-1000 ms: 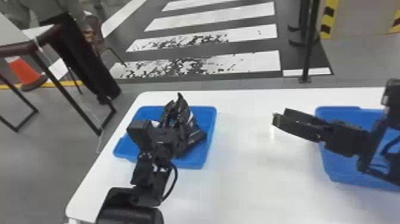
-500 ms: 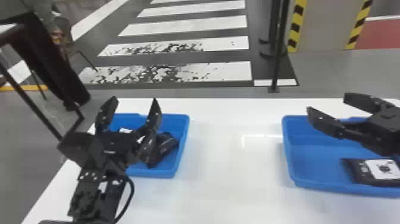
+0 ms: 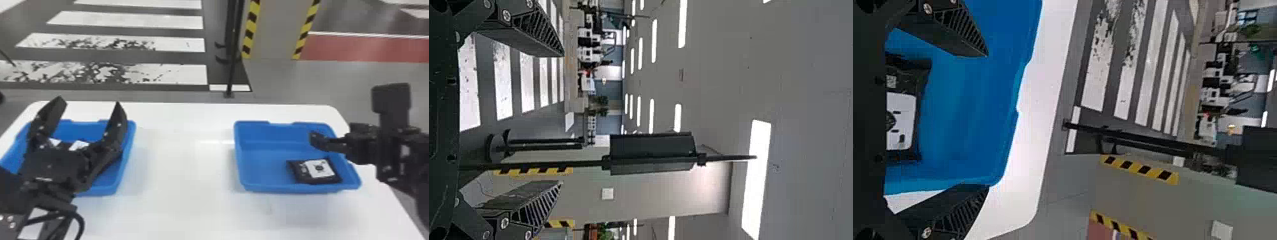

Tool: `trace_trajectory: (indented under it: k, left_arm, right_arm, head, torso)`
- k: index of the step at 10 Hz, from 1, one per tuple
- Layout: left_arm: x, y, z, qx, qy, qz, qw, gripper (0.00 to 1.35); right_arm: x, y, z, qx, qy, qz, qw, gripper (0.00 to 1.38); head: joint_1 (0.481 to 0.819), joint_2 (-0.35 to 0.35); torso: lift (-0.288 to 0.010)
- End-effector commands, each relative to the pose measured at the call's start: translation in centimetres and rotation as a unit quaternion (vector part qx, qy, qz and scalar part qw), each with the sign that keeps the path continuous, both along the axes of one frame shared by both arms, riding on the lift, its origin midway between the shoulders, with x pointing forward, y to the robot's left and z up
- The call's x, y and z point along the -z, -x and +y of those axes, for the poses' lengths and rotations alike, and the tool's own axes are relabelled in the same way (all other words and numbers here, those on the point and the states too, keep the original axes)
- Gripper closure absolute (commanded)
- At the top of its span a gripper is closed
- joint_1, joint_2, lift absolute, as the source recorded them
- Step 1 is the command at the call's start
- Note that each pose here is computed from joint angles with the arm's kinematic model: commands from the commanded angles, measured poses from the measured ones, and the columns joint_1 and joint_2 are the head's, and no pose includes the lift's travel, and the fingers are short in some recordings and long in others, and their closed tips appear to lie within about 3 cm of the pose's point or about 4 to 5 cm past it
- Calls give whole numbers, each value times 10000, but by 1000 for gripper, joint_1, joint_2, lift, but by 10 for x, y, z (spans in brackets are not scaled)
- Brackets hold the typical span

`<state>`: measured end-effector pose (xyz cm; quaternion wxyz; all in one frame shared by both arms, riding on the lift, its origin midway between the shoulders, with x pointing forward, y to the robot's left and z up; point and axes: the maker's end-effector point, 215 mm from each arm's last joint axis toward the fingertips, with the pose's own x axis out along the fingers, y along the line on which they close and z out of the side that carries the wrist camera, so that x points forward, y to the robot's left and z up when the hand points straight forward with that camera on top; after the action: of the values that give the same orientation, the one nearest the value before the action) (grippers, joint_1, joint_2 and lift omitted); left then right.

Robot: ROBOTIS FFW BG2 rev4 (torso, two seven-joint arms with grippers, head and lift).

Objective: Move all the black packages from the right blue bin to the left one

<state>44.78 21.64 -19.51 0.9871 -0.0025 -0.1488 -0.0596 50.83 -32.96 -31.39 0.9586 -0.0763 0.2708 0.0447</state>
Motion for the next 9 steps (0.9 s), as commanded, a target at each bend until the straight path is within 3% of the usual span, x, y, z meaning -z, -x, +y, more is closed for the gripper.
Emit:
trace_trajectory:
  k: [1,3,5,9]
  left_arm:
    - [9,-2,-5,55,17,150,9999,167]
    - [14,0,5,-47,-51,210,9998,168]
    - [19,0,9,-87,-63,278,9996,168]
    - [20,0,7,-76,-117,288,9995,168]
  right_arm:
    - [35,18,-4,272,-162,742,9967,91]
    - [71,49,-3,493,-275,1521,9867,91]
    - [90,55,6,445,-362,1850,9811,91]
    - [104,23,16,325,-231,1971,9796,90]
  head:
    - [682,-118]
    - [695,-149]
    - [695,-139]
    - [695,-112]
  torso:
    - [-176]
    - [-176]
    - [-176]
    - [-176]
